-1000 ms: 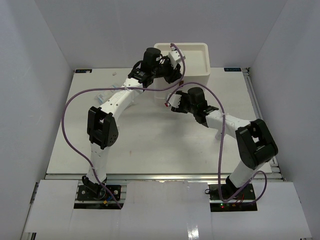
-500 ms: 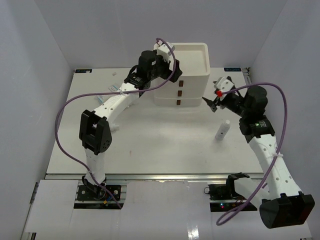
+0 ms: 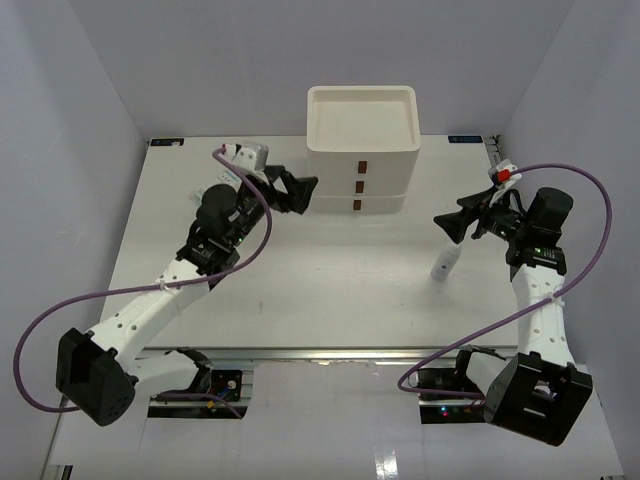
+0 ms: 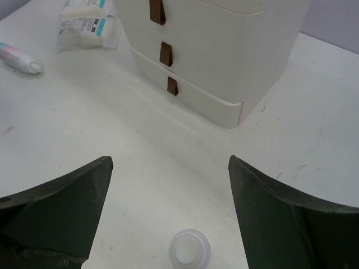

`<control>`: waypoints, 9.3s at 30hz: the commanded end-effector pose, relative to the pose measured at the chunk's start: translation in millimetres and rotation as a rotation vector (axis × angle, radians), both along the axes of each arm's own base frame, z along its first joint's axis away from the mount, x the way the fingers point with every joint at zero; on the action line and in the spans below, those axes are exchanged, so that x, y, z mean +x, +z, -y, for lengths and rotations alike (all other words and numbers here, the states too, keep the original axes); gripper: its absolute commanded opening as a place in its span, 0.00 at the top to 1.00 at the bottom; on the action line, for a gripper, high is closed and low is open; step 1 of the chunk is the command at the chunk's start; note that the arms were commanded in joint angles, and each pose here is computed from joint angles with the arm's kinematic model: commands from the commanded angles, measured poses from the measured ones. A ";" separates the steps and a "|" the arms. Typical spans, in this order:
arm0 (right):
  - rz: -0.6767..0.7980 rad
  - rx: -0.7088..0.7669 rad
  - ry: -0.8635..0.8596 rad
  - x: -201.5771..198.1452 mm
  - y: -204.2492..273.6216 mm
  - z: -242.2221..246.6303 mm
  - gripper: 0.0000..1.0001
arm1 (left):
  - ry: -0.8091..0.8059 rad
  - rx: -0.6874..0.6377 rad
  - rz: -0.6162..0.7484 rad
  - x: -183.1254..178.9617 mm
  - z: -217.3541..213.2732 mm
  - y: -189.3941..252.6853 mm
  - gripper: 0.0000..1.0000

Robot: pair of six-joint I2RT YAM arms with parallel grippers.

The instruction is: Organize the makeup

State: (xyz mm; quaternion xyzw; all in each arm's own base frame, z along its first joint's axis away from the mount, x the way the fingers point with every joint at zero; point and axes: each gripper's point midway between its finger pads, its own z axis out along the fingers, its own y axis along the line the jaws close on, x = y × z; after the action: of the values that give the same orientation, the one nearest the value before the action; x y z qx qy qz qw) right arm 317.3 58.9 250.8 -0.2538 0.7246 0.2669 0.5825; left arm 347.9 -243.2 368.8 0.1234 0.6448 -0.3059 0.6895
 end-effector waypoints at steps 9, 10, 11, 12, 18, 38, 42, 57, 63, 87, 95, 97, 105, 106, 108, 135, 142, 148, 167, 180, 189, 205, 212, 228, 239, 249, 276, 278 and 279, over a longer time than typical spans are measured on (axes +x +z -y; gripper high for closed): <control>-0.044 0.070 0.017 -8.3 -4.0 -4.2 0.10 | 0.163 0.041 -0.456 30.8 56.3 -201.1 0.11; -0.044 0.071 0.015 -9.3 -4.4 -4.1 0.10 | 0.176 0.037 -0.471 36.4 64.3 -207.2 0.13; -0.043 0.072 0.013 -10.4 -4.5 -3.7 0.10 | 0.202 0.038 -0.486 43.4 68.0 -213.4 0.14; -0.042 0.073 0.011 -11.4 -4.6 -3.3 0.10 | 0.232 0.041 -0.501 50.6 70.4 -219.8 0.16; -0.039 0.072 -0.006 -13.0 -6.0 0.7 0.10 | 0.304 0.045 -0.538 86.2 103.5 -248.0 0.17; -0.018 0.088 -0.004 -18.9 0.5 2.1 0.10 | 0.356 0.011 -0.441 123.3 152.8 -265.5 0.32; -0.019 0.097 -0.002 -20.6 1.7 2.1 0.10 | 0.380 0.010 -0.446 129.2 153.9 -269.4 0.40; -0.014 0.115 -0.002 -24.3 4.8 4.8 0.10 | 0.397 0.001 -0.462 130.7 155.2 -271.0 0.82; -0.003 0.117 -0.006 -24.2 6.4 6.5 0.10 | 0.374 -0.001 -0.460 123.8 152.9 -267.4 0.95; 0.045 0.099 0.050 -34.8 7.3 2.4 0.10 | 0.207 -0.014 -0.527 -9.5 146.2 -271.7 0.56; 0.098 0.052 0.137 -47.6 3.8 -6.5 0.10 | 0.139 0.012 -0.436 -18.6 138.3 -220.9 0.18; 0.123 0.037 0.193 -55.1 2.9 -11.9 0.10 | 0.114 0.036 -0.419 -26.3 131.4 -213.0 0.15; 0.220 -0.058 0.405 -79.7 -9.0 -37.6 0.10 | -0.014 0.124 -0.302 -59.6 86.5 -162.4 0.06; 0.191 -0.075 0.435 -83.6 -11.0 -45.4 0.10 | -0.034 0.139 -0.290 -63.8 78.1 -154.3 0.05; 0.146 -0.144 0.479 -86.6 -18.4 -55.3 0.10 | -0.076 0.166 -0.291 -70.0 63.5 -144.1 0.05; 0.085 -0.271 -0.027 -71.2 -65.5 28.6 0.10 | -0.065 0.440 -0.092 -89.6 -26.8 -108.2 0.02; 0.019 -0.197 0.011 -70.2 -100.6 23.6 0.10 | -0.059 0.396 -0.039 -103.4 -38.9 -108.3 0.02; 0.095 -0.210 -0.015 -56.0 -117.6 29.8 0.10 | -0.080 0.388 -0.037 -106.6 -36.8 -107.4 0.02; 0.014 -0.142 -0.123 -17.0 -140.0 33.0 0.10 | -0.075 0.383 -0.032 -106.6 -38.8 -106.2 0.02; -0.081 -0.130 -0.120 -10.9 -154.2 24.9 0.10 | -0.073 0.385 -0.037 -104.7 -40.3 -108.2 0.02; -0.105 -0.129 -0.113 -8.4 -154.6 25.6 0.41 | -0.071 0.384 -0.034 -104.4 -40.9 -107.1 0.02; 0.105 -0.449 0.055 -6.3 -72.1 -22.7 0.81 | -0.064 0.388 -0.043 -102.0 -42.3 -110.3 0.02; 0.189 -0.702 0.123 27.4 -42.0 -81.5 0.82 | -0.030 0.396 -0.051 -97.0 -48.9 -113.0 0.02; 0.230 -1.153 0.075 107.3 -77.4 -144.4 0.64 | 0.026 0.401 -0.067 -84.7 -62.8 -116.1 0.02; 0.209 -1.170 0.098 109.9 -92.5 -153.7 0.18 | 0.025 0.399 -0.068 -84.6 -63.2 -116.5 0.02; 0.205 -0.750 0.251 60.0 -18.8 -179.9 0.16 | 0.042 0.394 -0.088 -81.3 -65.1 -122.2 0.02; -0.038 -0.073 0.353 -41.8 -28.4 -87.9 0.13 | 1.036 -0.590 -1.235 -54.6 -215.1 -267.9 0.02; -0.024 -0.084 0.344 -42.0 -28.0 -85.9 0.12 | 1.109 -0.642 -1.284 -53.6 -224.5 -276.5 0.02; -0.021 -0.087 0.336 -41.3 -28.1 -83.4 0.12 | 1.128 -0.660 -1.300 -52.1 -225.8 -280.4 0.02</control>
State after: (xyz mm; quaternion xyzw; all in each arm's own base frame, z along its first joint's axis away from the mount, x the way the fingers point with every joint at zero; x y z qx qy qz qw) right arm 278.1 145.7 219.1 -0.3907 0.6983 0.3372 0.4960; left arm 301.1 -31.6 95.7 -0.4968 0.8066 -0.1257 0.2947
